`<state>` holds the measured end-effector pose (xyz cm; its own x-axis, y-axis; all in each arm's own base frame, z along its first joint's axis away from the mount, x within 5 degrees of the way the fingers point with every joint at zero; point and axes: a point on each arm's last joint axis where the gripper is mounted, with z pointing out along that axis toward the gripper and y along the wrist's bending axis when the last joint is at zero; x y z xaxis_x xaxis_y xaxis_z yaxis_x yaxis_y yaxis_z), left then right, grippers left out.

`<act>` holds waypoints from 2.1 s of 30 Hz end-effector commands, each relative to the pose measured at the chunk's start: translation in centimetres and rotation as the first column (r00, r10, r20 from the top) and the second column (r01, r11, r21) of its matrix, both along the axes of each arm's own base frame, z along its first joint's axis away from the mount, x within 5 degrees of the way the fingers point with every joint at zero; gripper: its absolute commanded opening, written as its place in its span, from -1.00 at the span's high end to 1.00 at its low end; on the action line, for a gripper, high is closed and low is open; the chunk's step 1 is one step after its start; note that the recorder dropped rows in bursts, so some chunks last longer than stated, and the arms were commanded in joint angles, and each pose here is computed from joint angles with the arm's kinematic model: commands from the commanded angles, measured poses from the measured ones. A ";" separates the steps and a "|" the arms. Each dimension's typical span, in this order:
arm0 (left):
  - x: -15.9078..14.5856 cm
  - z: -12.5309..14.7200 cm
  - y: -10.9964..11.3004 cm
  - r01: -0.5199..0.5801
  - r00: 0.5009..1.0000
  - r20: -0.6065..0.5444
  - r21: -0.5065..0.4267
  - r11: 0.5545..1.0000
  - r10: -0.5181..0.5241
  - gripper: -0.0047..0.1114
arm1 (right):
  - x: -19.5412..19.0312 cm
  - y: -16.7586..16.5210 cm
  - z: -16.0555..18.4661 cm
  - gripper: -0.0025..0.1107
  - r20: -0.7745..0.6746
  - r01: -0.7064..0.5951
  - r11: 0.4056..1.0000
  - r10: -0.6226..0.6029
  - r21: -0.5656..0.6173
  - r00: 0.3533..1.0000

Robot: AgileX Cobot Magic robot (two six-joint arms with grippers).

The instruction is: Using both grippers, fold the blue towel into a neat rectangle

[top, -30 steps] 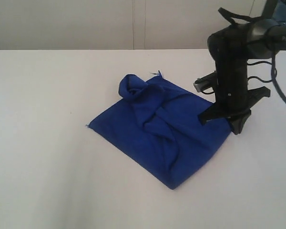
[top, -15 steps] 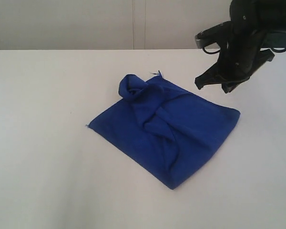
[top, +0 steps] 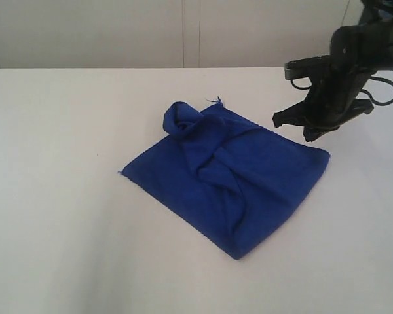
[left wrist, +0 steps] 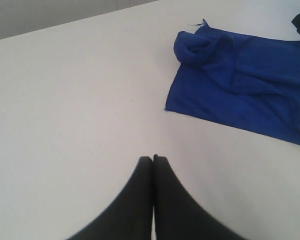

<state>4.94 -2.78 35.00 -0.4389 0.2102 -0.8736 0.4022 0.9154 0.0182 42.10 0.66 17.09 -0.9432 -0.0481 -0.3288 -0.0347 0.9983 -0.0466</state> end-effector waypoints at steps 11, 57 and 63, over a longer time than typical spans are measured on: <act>-0.1 -0.2 0.0 0.008 1.000 -0.005 -0.001 1.000 -0.008 0.92 | -1.9 -1.6 -4.8 0.96 -0.164 -0.049 0.996 0.037 -0.072 0.986; -0.1 -0.2 0.0 0.008 1.000 -0.005 -0.001 1.000 -0.008 0.92 | -15.8 0.1 4.1 0.96 -0.002 0.142 0.984 -0.143 0.105 0.990; -0.1 -0.2 0.0 0.008 1.000 -0.005 -0.001 1.000 -0.008 0.92 | -9.7 7.9 4.6 0.96 0.066 -0.090 0.988 0.082 0.123 0.994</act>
